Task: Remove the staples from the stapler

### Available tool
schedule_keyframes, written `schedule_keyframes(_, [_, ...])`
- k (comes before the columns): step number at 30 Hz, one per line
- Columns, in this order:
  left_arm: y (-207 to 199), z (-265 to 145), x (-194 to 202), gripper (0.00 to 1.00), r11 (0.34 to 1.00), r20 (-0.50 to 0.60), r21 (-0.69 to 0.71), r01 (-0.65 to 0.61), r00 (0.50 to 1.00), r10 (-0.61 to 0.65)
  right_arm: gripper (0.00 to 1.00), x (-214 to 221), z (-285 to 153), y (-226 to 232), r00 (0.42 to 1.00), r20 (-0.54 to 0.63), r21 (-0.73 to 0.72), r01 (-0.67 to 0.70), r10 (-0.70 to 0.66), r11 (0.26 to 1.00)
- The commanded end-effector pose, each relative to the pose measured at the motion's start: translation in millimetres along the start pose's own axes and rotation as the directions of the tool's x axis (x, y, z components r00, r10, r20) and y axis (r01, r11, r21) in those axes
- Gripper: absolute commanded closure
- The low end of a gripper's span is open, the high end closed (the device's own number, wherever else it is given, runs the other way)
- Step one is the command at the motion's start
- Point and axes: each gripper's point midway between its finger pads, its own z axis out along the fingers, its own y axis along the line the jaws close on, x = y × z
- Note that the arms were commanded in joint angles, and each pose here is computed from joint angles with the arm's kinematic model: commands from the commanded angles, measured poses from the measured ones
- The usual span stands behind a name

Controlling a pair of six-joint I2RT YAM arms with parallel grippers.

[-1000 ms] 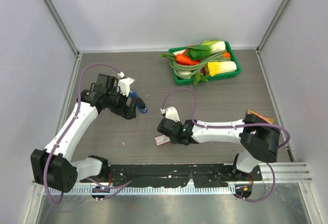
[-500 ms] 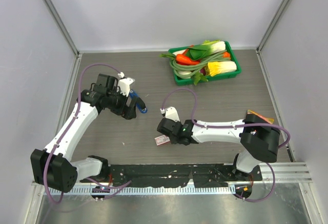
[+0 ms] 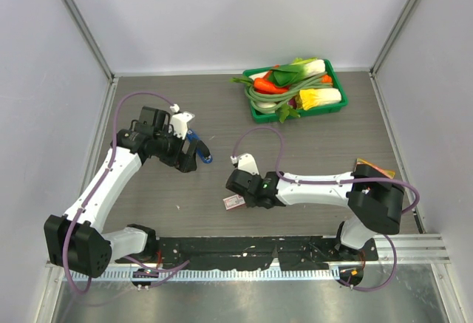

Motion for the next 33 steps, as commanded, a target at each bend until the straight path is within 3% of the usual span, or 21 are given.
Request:
schedule_keyframes(1, [-4, -6, -7, 0.15, 1.000, 0.033, 0.014, -0.006, 0.999, 0.006, 0.73, -35, -24, 5, 0.995, 0.094, -0.016, -0.022, 0.023, 1.000])
schedule_keyframes(15, [-5, -1, -7, 0.15, 1.000, 0.028, 0.027, -0.001, 1.000, 0.000, 0.99, -43, -14, -19, 0.994, 0.098, 0.049, -0.061, 0.056, 0.997])
schedule_keyframes(33, [-8, 15, 5, 0.15, 0.997, -0.021, 0.064, -0.040, 0.999, 0.042, 0.99, -21, 4, -10, 0.995, 0.032, 0.024, -0.092, 0.092, 0.995])
